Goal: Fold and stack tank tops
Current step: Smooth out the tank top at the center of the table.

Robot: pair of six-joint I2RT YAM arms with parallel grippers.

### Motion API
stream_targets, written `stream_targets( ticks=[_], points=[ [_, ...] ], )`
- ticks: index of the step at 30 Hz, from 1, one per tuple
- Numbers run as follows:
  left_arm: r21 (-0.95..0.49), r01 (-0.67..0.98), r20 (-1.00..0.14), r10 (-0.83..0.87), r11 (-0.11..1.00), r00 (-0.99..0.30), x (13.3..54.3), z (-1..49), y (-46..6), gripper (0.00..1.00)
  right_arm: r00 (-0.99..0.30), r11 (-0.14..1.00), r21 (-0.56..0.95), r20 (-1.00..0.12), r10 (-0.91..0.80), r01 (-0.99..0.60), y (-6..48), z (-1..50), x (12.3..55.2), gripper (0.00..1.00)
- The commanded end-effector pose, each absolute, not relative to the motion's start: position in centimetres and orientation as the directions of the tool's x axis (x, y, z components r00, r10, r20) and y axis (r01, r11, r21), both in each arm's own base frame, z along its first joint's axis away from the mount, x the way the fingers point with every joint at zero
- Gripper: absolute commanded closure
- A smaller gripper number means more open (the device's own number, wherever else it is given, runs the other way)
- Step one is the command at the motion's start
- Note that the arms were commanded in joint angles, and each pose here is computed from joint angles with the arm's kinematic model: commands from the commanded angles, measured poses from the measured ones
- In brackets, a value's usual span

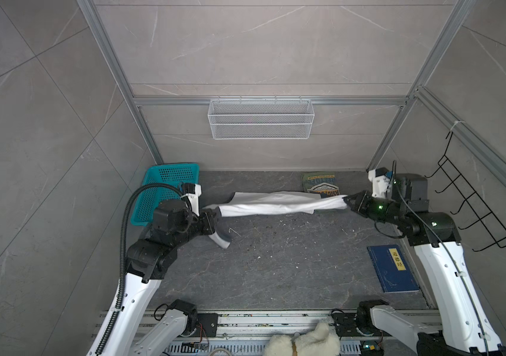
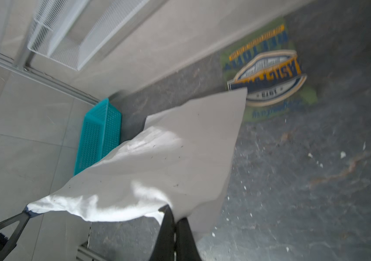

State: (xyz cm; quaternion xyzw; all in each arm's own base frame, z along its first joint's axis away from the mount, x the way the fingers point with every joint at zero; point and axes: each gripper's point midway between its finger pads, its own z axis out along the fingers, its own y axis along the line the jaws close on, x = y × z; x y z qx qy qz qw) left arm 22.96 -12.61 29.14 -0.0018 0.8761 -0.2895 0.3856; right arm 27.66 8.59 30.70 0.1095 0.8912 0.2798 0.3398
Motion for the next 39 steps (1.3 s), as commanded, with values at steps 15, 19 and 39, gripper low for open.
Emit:
stream_targets(
  ticks=[15,19,39],
  points=[
    [-0.530,-0.119,-0.202,-0.261,0.840,-0.944,14.8,16.6,-12.5,0.46,-0.777,0.807,0.399,-0.286,0.561,0.436,3.8,16.7,16.0,0.36],
    [-0.506,-0.094,-0.344,-0.300,0.857,-0.890,16.6,20.0,-11.3,0.31,-0.742,0.833,0.369,-0.394,0.542,0.412,2.5,19.5,17.2,0.20],
    [-0.441,-0.047,-0.431,-0.258,0.896,-0.865,37.3,14.9,-21.1,0.28,-0.809,0.861,0.480,-0.433,0.397,0.166,11.4,16.2,40.0,0.25]
  ],
)
